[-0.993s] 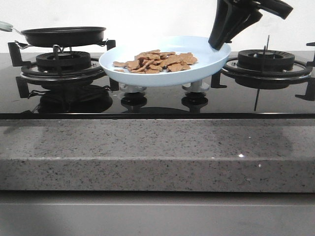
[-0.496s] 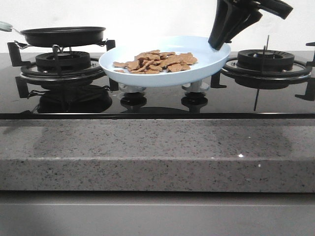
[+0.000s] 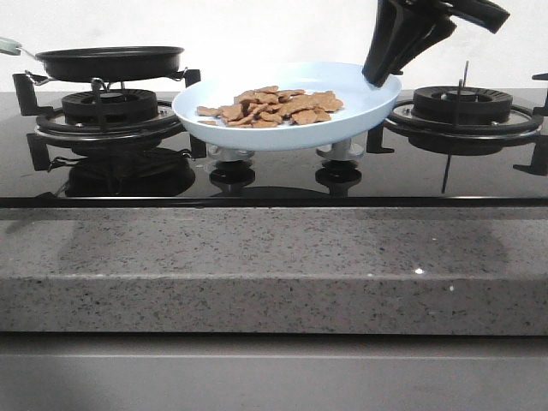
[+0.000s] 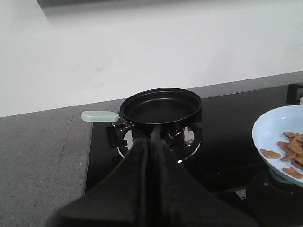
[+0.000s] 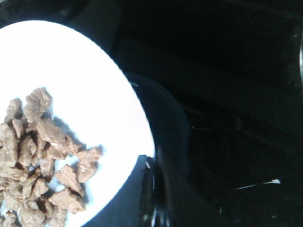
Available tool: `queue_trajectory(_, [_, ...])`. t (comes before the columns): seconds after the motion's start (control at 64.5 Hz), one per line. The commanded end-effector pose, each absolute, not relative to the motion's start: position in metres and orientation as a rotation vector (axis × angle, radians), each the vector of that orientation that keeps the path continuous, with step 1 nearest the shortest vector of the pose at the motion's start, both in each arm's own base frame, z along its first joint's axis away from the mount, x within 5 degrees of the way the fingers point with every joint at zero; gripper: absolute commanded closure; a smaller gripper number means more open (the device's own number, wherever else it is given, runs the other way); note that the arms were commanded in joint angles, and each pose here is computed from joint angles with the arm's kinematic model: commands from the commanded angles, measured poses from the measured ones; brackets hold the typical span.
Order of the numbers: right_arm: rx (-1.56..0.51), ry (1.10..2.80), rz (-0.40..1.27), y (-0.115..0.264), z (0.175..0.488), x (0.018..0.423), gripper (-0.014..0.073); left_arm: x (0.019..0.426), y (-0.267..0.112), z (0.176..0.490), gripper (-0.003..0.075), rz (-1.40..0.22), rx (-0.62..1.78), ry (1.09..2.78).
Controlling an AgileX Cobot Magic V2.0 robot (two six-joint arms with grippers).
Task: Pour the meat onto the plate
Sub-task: 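Lower the plate of meat onto the stove between the knobs with the right gripper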
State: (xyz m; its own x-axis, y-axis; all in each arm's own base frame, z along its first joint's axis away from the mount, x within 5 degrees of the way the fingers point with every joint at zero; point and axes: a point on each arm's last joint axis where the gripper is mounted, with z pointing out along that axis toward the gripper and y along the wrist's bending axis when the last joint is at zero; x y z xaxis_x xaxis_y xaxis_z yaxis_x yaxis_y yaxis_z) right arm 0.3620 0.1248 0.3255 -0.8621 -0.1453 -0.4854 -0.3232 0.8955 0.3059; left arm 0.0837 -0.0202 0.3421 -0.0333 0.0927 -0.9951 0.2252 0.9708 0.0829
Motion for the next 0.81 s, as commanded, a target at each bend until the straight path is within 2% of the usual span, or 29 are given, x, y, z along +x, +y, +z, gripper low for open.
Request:
queue_trajectory(0.0, [-0.312,2.450,0.565,0.124,0.356,0.358,0.0657,0.084,-0.017,0.356,0.0741,-0.095,0.200,1.533])
queue_trajectory(0.403, [-0.150,2.360,0.655,0.106,0.374,0.403,0.0657,0.084,-0.017,0.356,0.0741,-0.101,0.196,1.535])
queue_trajectory(0.791, [-0.113,2.424,0.642,0.105,0.336,0.437,0.0657,0.084,-0.017,0.356,0.0741,-0.101,0.196,1.535])
